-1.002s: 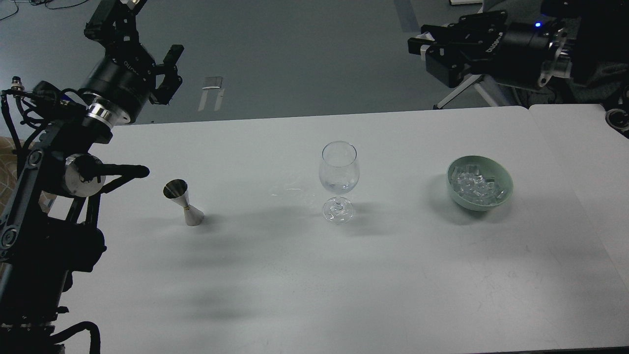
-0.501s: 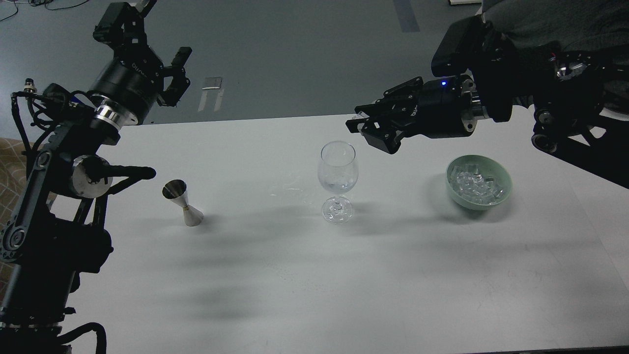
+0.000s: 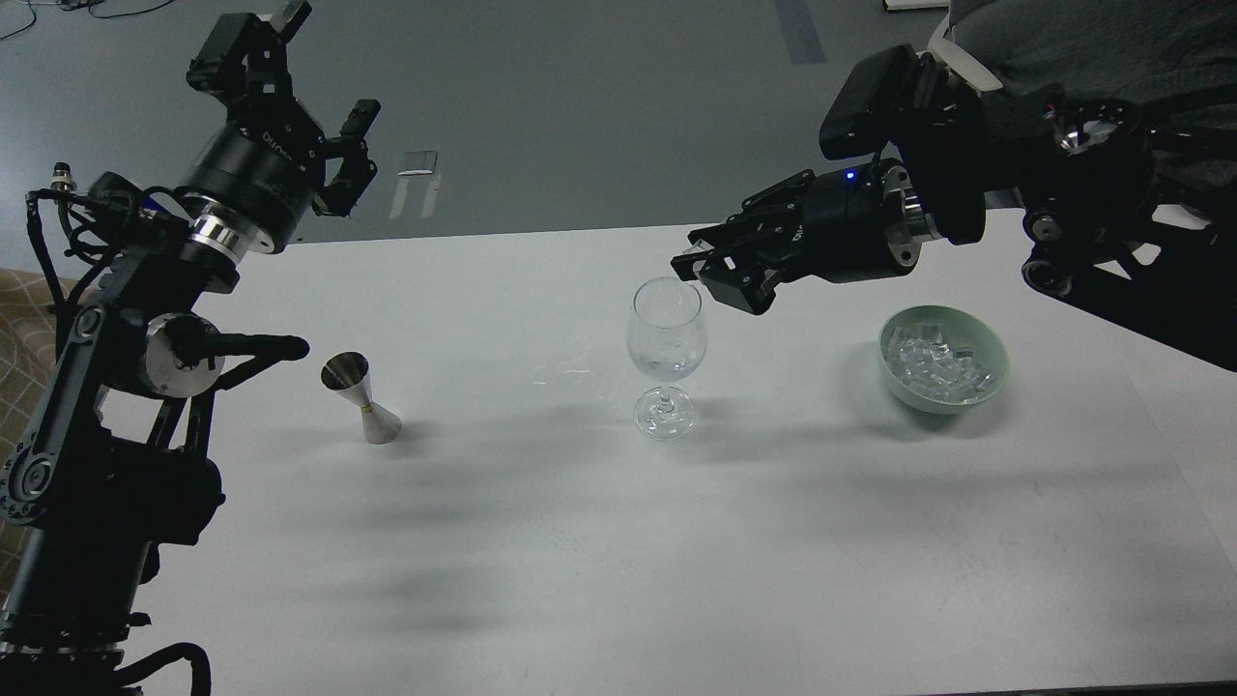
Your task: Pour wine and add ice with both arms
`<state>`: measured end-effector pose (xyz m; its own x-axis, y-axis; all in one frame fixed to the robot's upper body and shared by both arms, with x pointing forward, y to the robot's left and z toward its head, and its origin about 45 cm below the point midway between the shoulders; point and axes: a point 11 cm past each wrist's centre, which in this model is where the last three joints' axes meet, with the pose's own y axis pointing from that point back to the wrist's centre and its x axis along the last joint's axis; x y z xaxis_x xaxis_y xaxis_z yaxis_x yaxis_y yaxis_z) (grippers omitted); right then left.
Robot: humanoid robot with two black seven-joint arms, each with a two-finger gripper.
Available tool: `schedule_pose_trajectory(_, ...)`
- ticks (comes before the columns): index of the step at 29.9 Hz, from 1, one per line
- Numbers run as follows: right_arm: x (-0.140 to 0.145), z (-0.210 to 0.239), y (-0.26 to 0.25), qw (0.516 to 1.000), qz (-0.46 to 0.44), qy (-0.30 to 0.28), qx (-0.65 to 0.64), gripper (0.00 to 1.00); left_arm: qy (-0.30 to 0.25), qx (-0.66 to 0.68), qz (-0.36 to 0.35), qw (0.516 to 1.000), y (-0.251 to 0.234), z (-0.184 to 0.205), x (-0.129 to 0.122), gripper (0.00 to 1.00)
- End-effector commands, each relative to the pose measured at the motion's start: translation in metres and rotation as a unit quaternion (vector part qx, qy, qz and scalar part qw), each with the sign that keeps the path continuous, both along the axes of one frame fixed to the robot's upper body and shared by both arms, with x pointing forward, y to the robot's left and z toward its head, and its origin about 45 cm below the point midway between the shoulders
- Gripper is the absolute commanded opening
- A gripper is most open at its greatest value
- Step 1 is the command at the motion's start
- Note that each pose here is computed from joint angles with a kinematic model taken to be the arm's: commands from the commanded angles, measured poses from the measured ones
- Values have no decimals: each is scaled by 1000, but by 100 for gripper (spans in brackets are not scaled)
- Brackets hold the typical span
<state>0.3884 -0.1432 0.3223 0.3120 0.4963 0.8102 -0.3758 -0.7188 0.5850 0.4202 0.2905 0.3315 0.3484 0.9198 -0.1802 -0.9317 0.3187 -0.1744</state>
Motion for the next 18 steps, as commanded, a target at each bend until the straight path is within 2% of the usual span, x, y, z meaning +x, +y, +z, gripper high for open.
schedule_pose_trajectory(1,0,-13,10,1000,7,11,-7,2,1,0,0,1000,0,0,0,98)
schedule_pose_trajectory(10,1,-24,19,1000,8,21,-10,3,4,0,1,1000,1,-3,-1,98)
schedule_pose_trajectory(17,2,-29,17,1000,6,23,-14,18,4,1,1,1000,1,-4,-1,98)
schedule_pose_trajectory(18,2,-29,19,1000,6,23,-13,23,4,1,1,1000,1,-4,-1,98)
